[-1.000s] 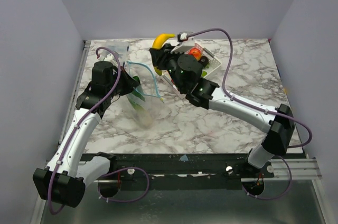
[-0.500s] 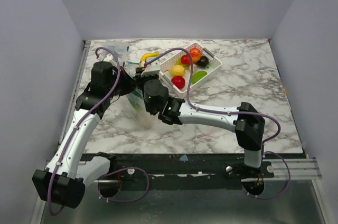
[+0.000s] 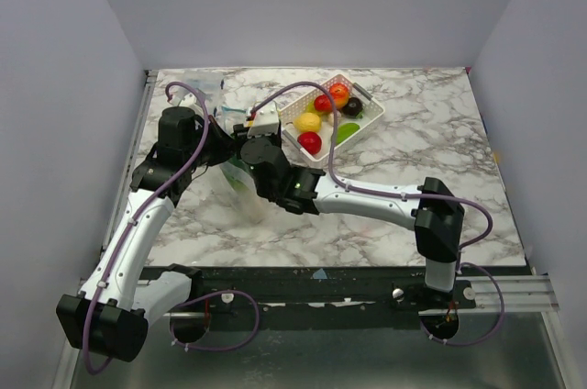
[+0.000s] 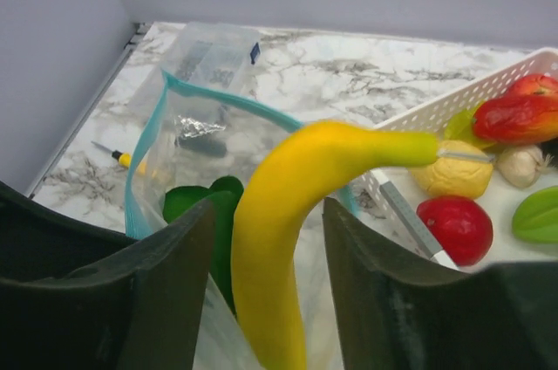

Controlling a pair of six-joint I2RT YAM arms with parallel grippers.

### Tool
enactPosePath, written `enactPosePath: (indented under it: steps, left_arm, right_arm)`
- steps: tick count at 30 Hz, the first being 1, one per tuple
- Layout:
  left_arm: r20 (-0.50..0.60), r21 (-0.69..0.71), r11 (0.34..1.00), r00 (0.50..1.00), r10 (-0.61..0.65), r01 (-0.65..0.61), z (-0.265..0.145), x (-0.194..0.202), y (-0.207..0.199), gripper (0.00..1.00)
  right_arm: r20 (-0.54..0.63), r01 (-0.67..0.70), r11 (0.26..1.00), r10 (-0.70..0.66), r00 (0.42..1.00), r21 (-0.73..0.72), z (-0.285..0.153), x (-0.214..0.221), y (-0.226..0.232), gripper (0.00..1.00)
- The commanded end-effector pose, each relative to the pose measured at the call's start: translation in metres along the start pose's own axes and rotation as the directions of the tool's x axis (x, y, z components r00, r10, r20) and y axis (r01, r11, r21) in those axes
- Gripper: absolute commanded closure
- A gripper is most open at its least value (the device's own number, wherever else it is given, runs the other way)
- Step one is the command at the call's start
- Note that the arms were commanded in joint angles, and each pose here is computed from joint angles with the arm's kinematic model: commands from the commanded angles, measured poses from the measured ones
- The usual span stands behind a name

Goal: Place the food in the zip-top bag and seal the zipper
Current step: Place the fake fruit in the zipper food storage bag.

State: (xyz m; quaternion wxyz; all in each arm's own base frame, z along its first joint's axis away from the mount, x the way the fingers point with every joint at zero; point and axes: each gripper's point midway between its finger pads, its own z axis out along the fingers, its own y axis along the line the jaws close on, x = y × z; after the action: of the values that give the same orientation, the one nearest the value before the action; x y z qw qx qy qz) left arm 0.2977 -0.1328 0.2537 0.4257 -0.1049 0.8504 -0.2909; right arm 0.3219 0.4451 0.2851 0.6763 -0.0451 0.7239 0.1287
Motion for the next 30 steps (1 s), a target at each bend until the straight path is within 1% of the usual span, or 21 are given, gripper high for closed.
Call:
enactPosePath:
  steps: [1,4,7,14,16,18,20,22,24,26,30]
  left_arm:
    - [0.014,0.008,1.000,1.000,0.013,-0.014,-0.004,-0.004,-0.001,1.00]
    - [0.015,0.005,1.000,1.000,0.012,-0.012,-0.004,-0.004,0.000,1.00]
    - [0.014,0.008,1.000,1.000,0.012,-0.012,-0.004,-0.004,0.000,1.00]
    - [0.012,0.011,1.000,1.000,0.012,-0.012,-0.003,-0.004,0.000,1.00]
    - [0.007,0.028,0.999,1.000,0.020,-0.020,-0.003,-0.003,-0.002,1.00]
    - [0.003,0.053,0.998,1.000,0.029,-0.030,-0.005,-0.003,-0.006,1.00]
    - [0.009,0.052,0.998,0.999,0.038,-0.038,-0.007,-0.006,-0.007,1.00]
    - [0.026,0.023,0.999,0.999,0.045,-0.046,-0.011,-0.011,-0.003,1.00]
    - [0.041,-0.006,0.999,0.998,0.047,-0.047,-0.013,-0.016,0.001,1.00]
    - [0.042,-0.006,0.999,0.998,0.042,-0.041,-0.011,-0.015,0.003,1.00]
    - [0.023,0.026,0.999,0.999,0.024,-0.024,-0.006,-0.010,0.001,1.00]
  right_arm:
    - [-0.132,0.061,0.998,-0.063,0.989,-0.016,-0.005,0.018,0.003,0.39]
    - [-0.193,0.078,0.996,-0.083,0.978,-0.035,-0.008,0.024,0.005,0.36]
    - [-0.213,0.083,0.995,-0.094,0.973,-0.061,-0.012,0.025,0.007,0.35]
    - [-0.192,0.064,0.992,-0.084,0.978,-0.106,-0.017,-0.004,0.012,0.35]
    - [-0.183,0.053,0.990,-0.077,0.980,-0.129,-0.018,-0.015,0.013,0.35]
    - [-0.165,0.051,0.992,-0.070,0.984,-0.117,-0.018,-0.028,0.006,0.35]
    - [-0.148,0.038,0.994,-0.053,0.988,-0.101,-0.016,-0.041,-0.004,0.35]
    - [-0.125,0.022,0.997,-0.031,0.992,-0.071,-0.010,-0.053,-0.022,0.35]
    - [-0.104,-0.010,0.999,0.007,0.995,-0.031,-0.002,-0.066,-0.046,0.35]
    - [-0.097,-0.060,0.998,0.059,0.994,-0.010,0.008,-0.074,-0.070,0.35]
    - [-0.117,-0.156,0.987,0.159,0.980,0.036,0.041,-0.067,-0.125,0.34]
